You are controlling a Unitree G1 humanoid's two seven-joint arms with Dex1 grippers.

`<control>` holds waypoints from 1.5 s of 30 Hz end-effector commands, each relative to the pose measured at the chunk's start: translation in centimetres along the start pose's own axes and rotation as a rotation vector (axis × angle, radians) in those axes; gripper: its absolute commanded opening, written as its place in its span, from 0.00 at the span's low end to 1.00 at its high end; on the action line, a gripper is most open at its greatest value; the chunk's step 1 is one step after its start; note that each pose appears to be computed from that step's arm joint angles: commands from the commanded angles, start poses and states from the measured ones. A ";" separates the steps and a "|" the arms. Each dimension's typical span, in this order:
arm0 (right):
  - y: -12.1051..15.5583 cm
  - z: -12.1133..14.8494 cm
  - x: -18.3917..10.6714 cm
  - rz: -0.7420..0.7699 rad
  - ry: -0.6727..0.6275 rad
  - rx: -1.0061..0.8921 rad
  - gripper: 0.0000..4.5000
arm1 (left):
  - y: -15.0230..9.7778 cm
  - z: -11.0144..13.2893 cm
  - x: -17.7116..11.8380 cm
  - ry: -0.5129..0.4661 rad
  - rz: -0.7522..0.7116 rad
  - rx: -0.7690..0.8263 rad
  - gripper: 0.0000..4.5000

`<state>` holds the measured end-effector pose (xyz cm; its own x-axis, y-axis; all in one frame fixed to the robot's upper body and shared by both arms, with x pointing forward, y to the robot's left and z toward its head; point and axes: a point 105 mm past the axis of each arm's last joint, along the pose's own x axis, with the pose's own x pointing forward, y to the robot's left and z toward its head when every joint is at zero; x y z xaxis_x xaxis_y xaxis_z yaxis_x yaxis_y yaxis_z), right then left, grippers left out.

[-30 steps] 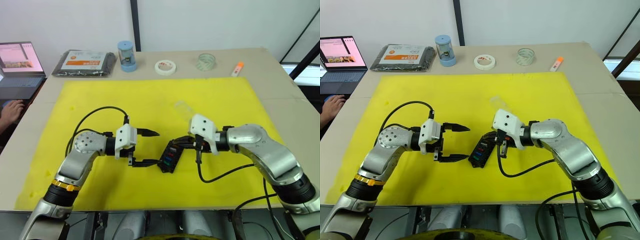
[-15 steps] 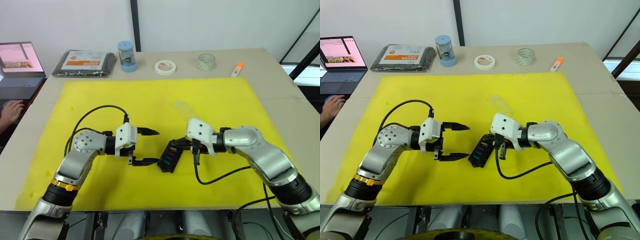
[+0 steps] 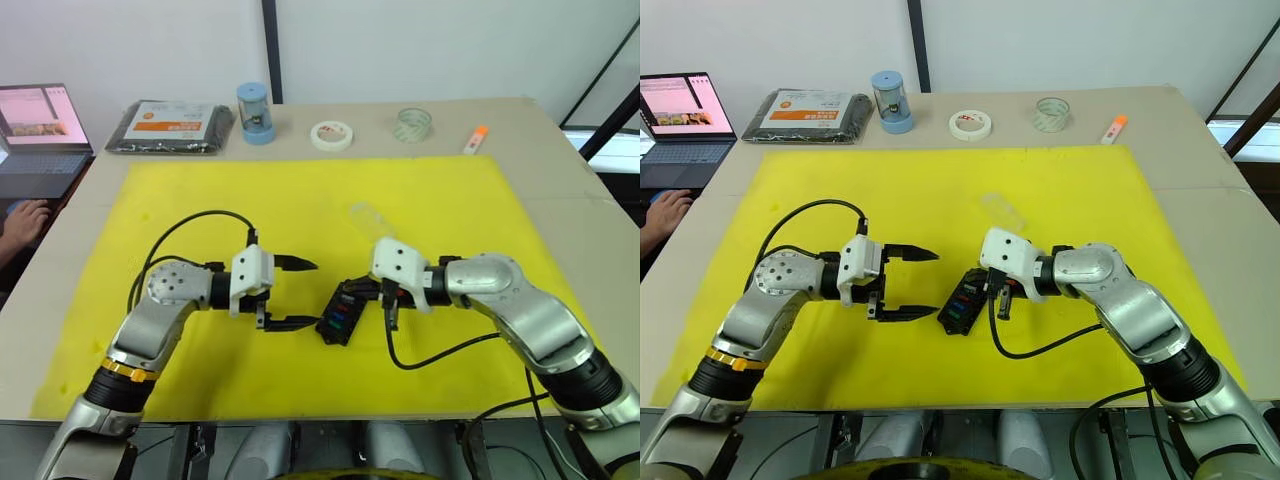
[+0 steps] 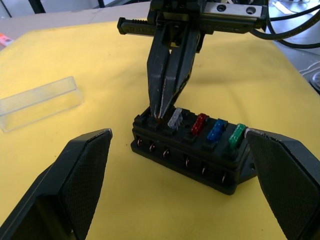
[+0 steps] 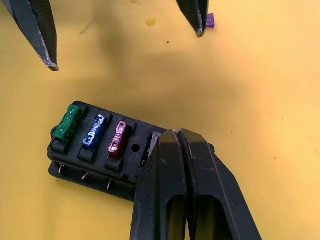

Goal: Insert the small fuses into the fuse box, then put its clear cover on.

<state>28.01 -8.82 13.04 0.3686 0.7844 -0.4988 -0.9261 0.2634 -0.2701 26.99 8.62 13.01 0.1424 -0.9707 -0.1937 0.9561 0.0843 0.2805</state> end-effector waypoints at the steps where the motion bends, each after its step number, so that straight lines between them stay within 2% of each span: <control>1: -1.0 2.0 -0.7 -0.039 -0.134 0.067 0.01 | 0.4 1.6 -0.8 -0.033 0.017 0.054 1.00; 4: -1.5 4.1 -1.8 -0.050 -0.235 0.009 0.01 | 1.0 2.3 -1.9 -0.039 0.028 0.056 1.00; 11: -2.7 5.1 -4.8 -0.111 -0.259 -0.093 0.01 | 3.1 3.6 -5.6 0.013 0.114 0.067 1.00; 14: -3.3 4.6 -6.8 -0.135 -0.223 -0.168 0.12 | 4.7 3.9 -8.1 0.066 0.190 0.041 1.00; 19: -3.5 2.9 -9.2 -0.150 -0.158 -0.218 0.47 | 5.8 3.1 -12.6 0.167 0.312 -0.012 1.00; 23: -3.9 1.6 -10.8 -0.206 -0.129 -0.198 0.81 | 6.1 1.9 -16.2 0.236 0.432 -0.054 1.00; 25: -4.1 1.3 -11.0 -0.227 -0.129 -0.192 0.95 | 6.1 1.5 -17.1 0.254 0.465 -0.052 1.00; 26: -4.1 1.2 -10.9 -0.231 -0.135 -0.187 0.99 | 5.9 1.3 -17.3 0.256 0.470 -0.055 1.00; 33: -4.2 1.4 -10.5 -0.238 -0.159 -0.190 0.99 | 5.5 0.8 -17.5 0.267 0.488 -0.047 1.00; 37: -4.7 2.0 -10.2 -0.253 -0.174 -0.205 0.99 | 5.6 0.7 -17.3 0.257 0.513 -0.108 1.00; 39: -4.4 2.8 -9.5 -0.226 -0.207 -0.208 0.99 | 5.8 0.6 -17.1 0.236 0.547 -0.222 1.00; 40: -4.1 3.4 -9.0 -0.205 -0.231 -0.207 0.99 | 5.8 0.4 -17.0 0.217 0.567 -0.334 1.00; 41: -3.6 4.2 -8.2 -0.175 -0.259 -0.212 0.99 | 5.7 0.8 -16.7 0.160 0.558 -0.454 1.00; 43: -3.0 5.1 -7.1 -0.136 -0.290 -0.221 0.99 | 5.7 1.7 -16.3 0.080 0.533 -0.594 1.00; 45: -1.8 6.8 -5.1 -0.083 -0.354 -0.222 0.99 | 5.8 3.2 -15.9 -0.058 0.459 -0.801 1.00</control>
<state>28.21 -11.61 20.62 0.4096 0.8890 -0.2046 -0.8420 0.2820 -0.4599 30.01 24.06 18.31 0.5847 -0.7713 -0.2514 0.7117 0.6365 -0.2974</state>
